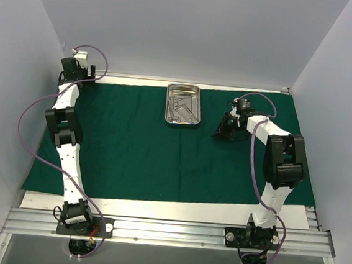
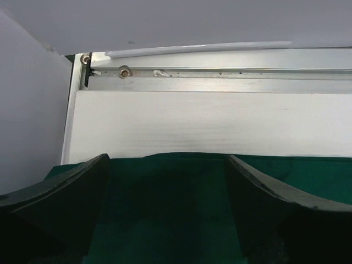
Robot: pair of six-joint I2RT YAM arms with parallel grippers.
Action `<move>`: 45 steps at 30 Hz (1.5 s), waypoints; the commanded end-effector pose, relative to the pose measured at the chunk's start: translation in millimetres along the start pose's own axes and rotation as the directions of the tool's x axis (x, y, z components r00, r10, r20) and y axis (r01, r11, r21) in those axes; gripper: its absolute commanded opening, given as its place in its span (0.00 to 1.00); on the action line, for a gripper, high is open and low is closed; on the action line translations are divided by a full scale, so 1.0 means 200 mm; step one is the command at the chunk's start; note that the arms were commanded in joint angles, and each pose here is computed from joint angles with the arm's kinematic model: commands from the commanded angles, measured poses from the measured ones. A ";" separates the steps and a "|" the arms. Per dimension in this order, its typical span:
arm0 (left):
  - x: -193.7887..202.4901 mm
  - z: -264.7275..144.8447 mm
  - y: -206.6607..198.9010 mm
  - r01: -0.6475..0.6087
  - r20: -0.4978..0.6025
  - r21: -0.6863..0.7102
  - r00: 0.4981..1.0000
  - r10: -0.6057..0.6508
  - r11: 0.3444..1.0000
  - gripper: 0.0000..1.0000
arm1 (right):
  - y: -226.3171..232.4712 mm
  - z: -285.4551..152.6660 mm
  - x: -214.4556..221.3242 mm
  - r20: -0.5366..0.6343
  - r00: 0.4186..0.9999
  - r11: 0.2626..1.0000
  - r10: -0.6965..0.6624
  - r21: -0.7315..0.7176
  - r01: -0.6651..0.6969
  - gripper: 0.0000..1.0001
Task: Open and lay out the surgical kit
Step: Smooth out the surgical kit at the center of the board.
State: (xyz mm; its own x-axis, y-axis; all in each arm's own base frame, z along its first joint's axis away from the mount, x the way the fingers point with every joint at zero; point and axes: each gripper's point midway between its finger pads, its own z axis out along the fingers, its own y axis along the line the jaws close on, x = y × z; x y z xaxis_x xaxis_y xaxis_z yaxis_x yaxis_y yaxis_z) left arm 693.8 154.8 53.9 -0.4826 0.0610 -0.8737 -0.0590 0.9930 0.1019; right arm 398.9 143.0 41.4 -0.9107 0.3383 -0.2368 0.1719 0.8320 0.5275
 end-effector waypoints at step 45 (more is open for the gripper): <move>0.16 -0.20 -0.22 0.784 -0.308 0.022 0.596 -0.742 0.620 0.58 | 0.13 -0.02 -0.08 0.053 0.997 0.997 0.051 -0.059 -0.048 0.01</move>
State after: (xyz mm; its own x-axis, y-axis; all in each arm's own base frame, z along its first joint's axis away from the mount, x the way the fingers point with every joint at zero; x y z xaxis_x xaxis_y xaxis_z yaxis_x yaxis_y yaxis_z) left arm 664.5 130.2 42.7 -0.4660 -0.7113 -0.5263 -0.3241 0.6907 -0.6465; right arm 417.7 153.2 34.3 -0.8848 0.4136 -0.2145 0.2307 0.7889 0.5696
